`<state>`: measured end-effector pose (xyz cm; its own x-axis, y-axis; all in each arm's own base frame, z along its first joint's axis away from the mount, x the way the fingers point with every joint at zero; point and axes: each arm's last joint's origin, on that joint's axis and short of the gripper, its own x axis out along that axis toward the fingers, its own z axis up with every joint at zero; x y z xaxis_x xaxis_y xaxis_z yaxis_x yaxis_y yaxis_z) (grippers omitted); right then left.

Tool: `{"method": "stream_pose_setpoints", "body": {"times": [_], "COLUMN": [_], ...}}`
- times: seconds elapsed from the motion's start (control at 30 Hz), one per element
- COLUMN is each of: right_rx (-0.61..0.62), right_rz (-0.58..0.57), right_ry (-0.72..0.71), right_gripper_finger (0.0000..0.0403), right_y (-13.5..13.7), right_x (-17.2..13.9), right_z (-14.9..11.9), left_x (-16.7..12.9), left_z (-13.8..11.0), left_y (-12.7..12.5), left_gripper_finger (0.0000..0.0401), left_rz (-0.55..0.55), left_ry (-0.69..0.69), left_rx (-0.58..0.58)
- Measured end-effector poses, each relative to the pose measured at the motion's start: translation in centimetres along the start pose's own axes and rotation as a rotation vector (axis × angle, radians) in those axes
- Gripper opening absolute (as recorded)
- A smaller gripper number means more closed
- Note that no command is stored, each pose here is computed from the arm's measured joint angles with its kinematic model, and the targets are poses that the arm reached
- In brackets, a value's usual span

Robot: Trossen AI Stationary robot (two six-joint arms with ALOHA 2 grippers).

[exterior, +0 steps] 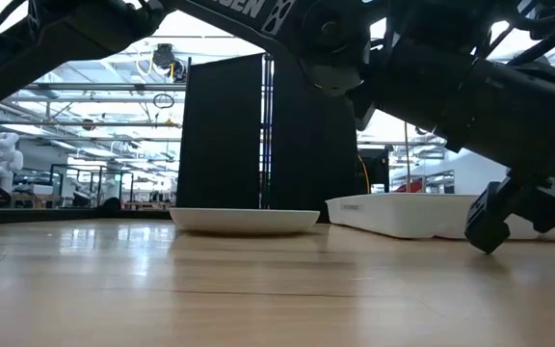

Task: Sort silverware
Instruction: Put the bottom fork in the silverware tray

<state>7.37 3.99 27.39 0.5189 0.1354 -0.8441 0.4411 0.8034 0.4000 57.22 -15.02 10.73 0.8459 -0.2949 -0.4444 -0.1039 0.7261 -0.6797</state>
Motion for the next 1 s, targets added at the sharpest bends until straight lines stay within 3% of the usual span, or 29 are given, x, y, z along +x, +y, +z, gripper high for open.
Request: {"method": "stream_pose_setpoints", "body": {"times": [0.37,0.8,1.0], "right_rx": [0.023,0.026,0.027], "right_rz": [0.003,0.003,0.004], "right_ry": [-0.004,-0.007,-0.008], "right_gripper_finger": [0.0263,0.0263,0.0263], "right_y": [0.1,0.4,0.4], "right_x": [0.0,0.2,0.2], "right_z": [0.0,0.2,0.2], "left_x": [0.5,0.8,0.8], "left_z": [-0.3,-0.8,-1.0], "left_y": [0.9,1.7,1.8], "left_gripper_finger": [0.0132,0.0126,0.0086], "left_rz": [-0.068,-0.021,-0.014], "left_ry": [0.054,0.086,0.094], "left_rx": [-0.031,-0.079,-0.069]}}
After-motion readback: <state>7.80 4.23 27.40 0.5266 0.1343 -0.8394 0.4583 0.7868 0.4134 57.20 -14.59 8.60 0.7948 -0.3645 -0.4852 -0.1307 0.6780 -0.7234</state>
